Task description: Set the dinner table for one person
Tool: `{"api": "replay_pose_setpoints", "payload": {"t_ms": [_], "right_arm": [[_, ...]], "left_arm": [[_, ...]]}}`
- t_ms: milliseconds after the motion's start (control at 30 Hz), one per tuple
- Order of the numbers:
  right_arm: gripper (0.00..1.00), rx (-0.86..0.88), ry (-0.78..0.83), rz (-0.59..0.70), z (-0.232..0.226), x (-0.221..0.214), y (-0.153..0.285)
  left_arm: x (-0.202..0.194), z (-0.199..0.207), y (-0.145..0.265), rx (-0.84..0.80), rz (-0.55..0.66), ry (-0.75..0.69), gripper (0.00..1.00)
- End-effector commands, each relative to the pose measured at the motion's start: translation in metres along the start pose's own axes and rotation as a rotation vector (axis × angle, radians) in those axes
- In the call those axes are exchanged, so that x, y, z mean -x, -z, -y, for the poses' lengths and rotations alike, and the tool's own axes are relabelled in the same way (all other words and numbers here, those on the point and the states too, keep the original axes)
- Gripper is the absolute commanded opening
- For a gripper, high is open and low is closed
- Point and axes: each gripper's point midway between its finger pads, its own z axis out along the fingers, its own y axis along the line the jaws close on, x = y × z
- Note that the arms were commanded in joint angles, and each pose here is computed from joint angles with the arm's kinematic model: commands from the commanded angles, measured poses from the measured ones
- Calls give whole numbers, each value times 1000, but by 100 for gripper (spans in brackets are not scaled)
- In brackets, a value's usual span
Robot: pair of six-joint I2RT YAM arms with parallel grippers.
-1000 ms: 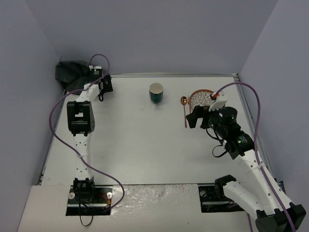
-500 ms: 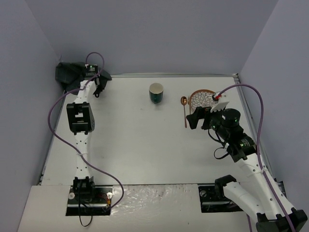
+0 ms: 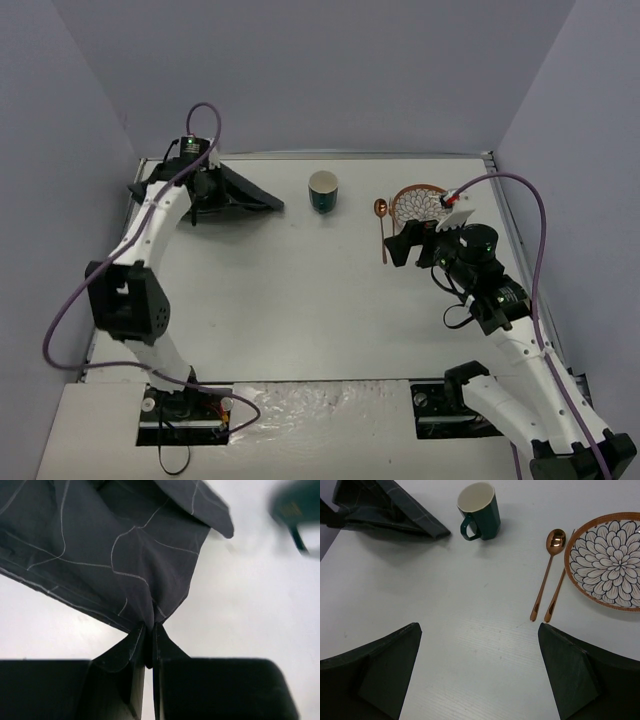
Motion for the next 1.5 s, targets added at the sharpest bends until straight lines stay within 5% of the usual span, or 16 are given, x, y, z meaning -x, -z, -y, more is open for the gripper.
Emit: {"api": "replay_pose_setpoints", "payload": {"t_ms": [0,133,367,633,767,1033,1333,1467], "right_arm": [[100,85,-12,75,-21,25,1],[100,128,-39,87,-29,25,-1],[100,120,-87,-3,-25,-10,-15],[100,58,-87,-153,-17,-64,-49],[100,-6,-83,-197,-15,-81,-68],[100,-77,-33,-257,-20,-109,-99],[94,-118,-23,-266,-27,-137,-125],[83,-131,-6,-285,-27,-151,-130]], "left_arm": [[-85,61,49,-91,-68,-49,0],[-200,107,62,-159,-198,-118,0],[-279,129,89,-199,-256,-134,5],[-248,138,118,-231,-130,-197,74],[-214,131,126,-190,-21,-235,93],[-165,70,75,-40,24,-156,91],[-143,100,24,-141,36,-49,83],[-143,125,15,-180,44,-94,82]]}}
